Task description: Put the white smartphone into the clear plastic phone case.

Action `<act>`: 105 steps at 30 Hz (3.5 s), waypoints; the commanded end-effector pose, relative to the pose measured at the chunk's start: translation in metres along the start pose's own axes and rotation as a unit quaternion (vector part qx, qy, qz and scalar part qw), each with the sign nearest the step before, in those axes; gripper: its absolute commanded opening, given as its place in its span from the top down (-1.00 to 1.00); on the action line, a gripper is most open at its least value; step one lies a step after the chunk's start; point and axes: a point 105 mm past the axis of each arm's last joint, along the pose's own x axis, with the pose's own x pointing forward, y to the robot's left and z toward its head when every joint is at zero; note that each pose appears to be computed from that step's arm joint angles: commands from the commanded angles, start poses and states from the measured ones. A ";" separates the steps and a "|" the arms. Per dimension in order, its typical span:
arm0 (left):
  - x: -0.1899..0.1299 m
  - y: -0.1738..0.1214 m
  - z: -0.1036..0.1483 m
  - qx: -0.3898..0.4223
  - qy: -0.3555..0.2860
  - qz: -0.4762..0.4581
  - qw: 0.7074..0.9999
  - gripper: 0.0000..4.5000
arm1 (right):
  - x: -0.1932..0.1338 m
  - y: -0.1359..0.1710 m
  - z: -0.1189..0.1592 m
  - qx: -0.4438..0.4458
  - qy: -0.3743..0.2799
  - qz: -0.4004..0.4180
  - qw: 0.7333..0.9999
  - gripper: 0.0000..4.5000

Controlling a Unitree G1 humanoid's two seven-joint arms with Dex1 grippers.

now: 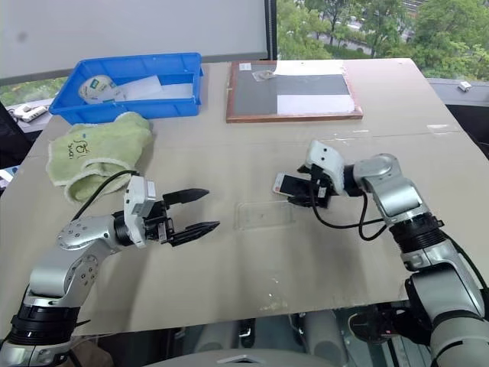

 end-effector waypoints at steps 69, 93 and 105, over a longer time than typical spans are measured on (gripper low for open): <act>-0.001 -0.001 0.006 0.018 -0.007 -0.010 1.000 -0.98 | 0.031 0.000 -0.004 -0.025 0.114 0.047 0.992 -1.00; 0.015 -0.020 0.022 0.011 -0.019 -0.012 1.000 -0.98 | 0.051 0.010 -0.063 0.055 0.303 0.039 0.951 -0.27; 0.009 -0.021 0.012 0.003 -0.014 -0.006 1.000 -0.98 | 0.014 -0.014 0.022 0.047 0.112 -0.003 0.993 -0.26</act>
